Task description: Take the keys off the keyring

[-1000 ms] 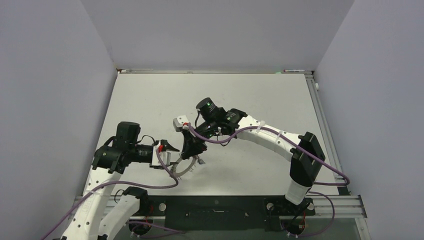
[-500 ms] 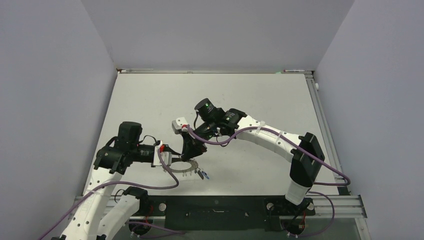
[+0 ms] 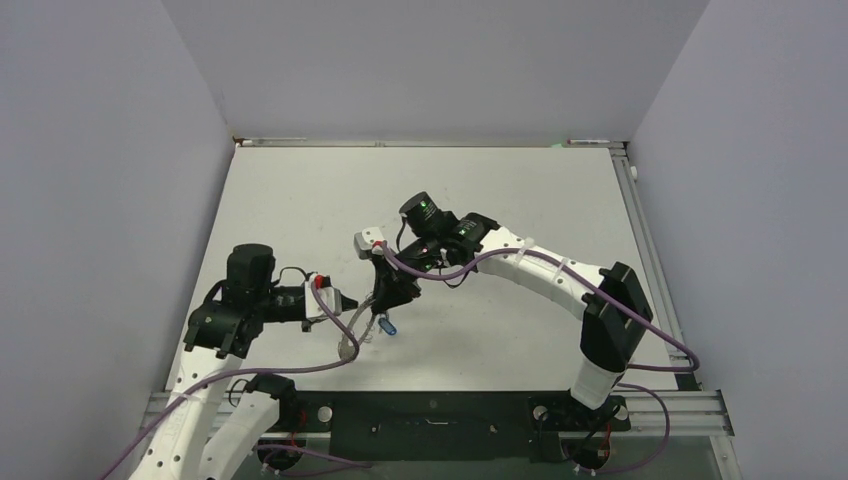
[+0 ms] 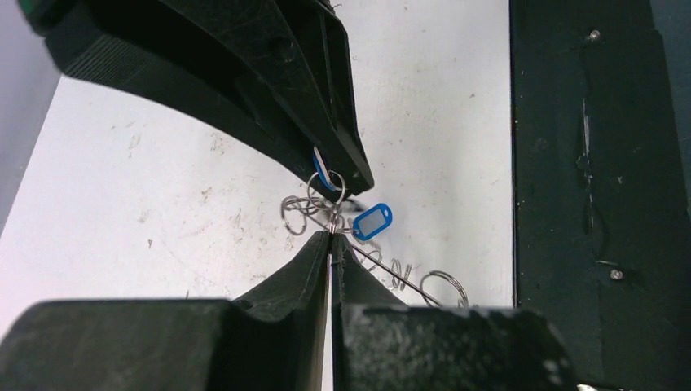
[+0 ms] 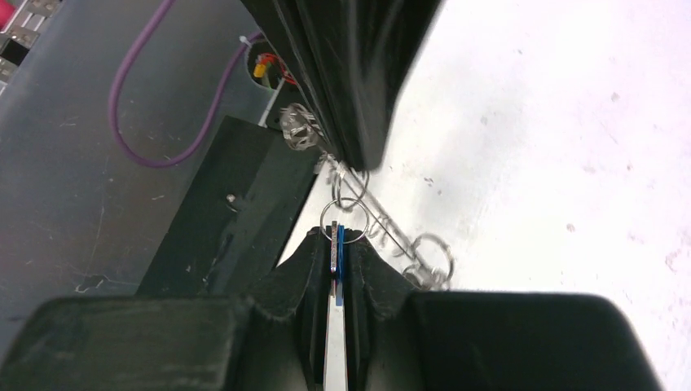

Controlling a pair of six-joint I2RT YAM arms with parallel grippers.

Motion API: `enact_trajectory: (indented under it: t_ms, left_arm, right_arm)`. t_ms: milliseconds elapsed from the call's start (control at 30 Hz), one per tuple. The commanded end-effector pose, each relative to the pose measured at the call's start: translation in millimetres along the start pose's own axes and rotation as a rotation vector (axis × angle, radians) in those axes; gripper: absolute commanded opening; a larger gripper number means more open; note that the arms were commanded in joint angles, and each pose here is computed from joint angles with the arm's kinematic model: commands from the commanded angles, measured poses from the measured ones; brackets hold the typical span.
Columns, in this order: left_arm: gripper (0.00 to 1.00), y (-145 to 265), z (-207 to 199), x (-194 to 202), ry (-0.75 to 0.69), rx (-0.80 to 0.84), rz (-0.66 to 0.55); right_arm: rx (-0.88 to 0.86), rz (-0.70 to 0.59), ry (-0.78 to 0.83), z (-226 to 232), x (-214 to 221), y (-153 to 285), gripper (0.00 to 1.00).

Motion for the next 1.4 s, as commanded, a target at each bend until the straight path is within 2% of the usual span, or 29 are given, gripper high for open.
enact_trajectory:
  t_ms: [0,200,433,567,600,700,1000,1367]
  left_arm:
    - [0.00,2,15,-9,0.068,-0.100,-0.040]
    - [0.00,-3,18,-7,0.142,-0.130,-0.078]
    - [0.00,-5,14,2,0.114,-0.121,-0.055]
    - [0.40,-6,8,9,0.041,-0.078,-0.034]
    - [0.46,-6,7,10,0.021,-0.068,-0.028]
    - [0.51,-7,7,15,-0.030,-0.048,-0.012]
    - [0.53,-9,6,12,-0.167,0.064,-0.013]
    - [0.47,-17,-3,-5,-0.286,0.122,-0.042]
  right_arm:
    - [0.043,-0.054,0.078,1,-7,21,0.05]
    - [0.058,-0.071,0.063,-3,-4,19,0.05]
    - [0.044,-0.087,0.077,-1,-15,20,0.05]
    - [0.026,-0.083,0.086,2,-15,20,0.05]
    - [0.023,-0.079,0.089,3,-15,19,0.05]
    - [0.008,-0.071,0.100,6,-17,18,0.05]
    - [-0.027,-0.053,0.115,13,-20,10,0.05]
    - [-0.051,-0.026,0.122,17,-18,2,0.05]
Point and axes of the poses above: each gripper's point midway between its finger pads, its own y axis back along the fingers, its own z axis along the line the jaws close on, x = y × z, the point moved 6 cm from there along y, back along the fingers, and after that the axes turned 11 degrees about -y, right-handed, at the moved point
